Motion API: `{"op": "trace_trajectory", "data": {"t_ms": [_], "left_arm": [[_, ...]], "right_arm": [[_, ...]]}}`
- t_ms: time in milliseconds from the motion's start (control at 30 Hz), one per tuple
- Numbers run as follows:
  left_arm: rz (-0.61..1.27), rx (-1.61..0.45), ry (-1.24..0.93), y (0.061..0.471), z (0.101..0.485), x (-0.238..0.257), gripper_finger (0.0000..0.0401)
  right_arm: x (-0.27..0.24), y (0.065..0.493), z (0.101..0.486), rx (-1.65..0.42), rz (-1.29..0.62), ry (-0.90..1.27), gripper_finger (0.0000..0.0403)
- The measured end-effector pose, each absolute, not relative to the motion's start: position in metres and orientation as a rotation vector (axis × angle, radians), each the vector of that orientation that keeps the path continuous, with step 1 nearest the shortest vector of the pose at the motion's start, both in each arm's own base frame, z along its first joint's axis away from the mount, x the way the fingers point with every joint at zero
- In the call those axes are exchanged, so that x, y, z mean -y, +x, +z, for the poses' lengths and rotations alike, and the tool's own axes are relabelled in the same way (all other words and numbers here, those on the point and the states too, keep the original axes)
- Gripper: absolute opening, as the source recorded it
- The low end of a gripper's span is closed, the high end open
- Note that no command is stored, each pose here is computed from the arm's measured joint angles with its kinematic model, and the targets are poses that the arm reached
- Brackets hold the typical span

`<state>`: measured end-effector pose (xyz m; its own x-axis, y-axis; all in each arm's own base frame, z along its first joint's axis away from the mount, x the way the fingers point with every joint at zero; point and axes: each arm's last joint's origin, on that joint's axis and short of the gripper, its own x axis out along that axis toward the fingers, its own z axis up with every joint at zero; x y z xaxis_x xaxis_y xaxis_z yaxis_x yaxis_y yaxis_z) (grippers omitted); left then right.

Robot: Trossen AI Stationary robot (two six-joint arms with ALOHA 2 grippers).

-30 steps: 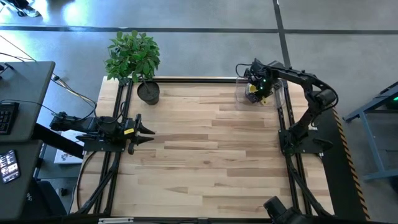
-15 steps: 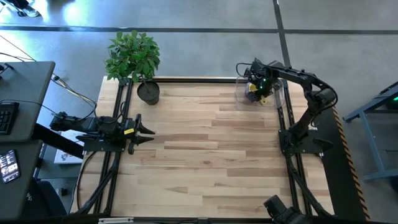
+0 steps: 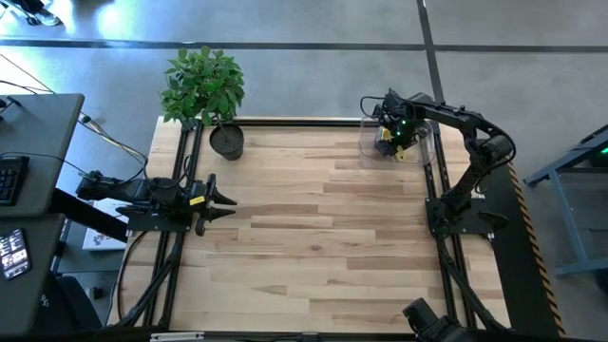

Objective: Nest measuring cups in basket
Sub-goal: Put the stacked measuring cups into the transparent bin, then return to Home Position

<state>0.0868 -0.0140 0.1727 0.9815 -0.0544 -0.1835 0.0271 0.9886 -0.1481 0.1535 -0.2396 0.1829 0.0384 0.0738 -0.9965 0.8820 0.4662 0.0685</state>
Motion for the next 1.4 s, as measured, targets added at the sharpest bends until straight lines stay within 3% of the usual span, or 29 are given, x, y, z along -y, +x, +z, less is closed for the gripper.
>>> {"op": "trace_trajectory", "data": {"t_ms": [400, 667, 867, 1200, 1400], "left_arm": [[-0.041, -0.188, -0.146, 0.087, 0.173, 0.014, 0.0113], [-0.041, -0.188, -0.146, 0.087, 0.173, 0.014, 0.0113], [-0.041, -0.188, -0.146, 0.087, 0.173, 0.014, 0.0113], [-0.041, -0.188, -0.146, 0.087, 0.173, 0.014, 0.0113], [-0.041, -0.188, -0.146, 0.087, 0.173, 0.014, 0.0113]], "right_arm": [[0.244, 0.156, 0.204, -1.433, -0.744, 0.872, 0.0220], [0.246, 0.157, 0.236, -1.342, -0.771, 0.830, 0.0220], [0.227, 0.165, 0.271, -1.018, -0.704, 0.825, 0.0220], [0.163, 0.191, 0.318, -0.438, -0.520, 0.475, 0.0220], [0.123, 0.202, 0.318, -0.232, -0.403, 0.311, 0.0220]]}}
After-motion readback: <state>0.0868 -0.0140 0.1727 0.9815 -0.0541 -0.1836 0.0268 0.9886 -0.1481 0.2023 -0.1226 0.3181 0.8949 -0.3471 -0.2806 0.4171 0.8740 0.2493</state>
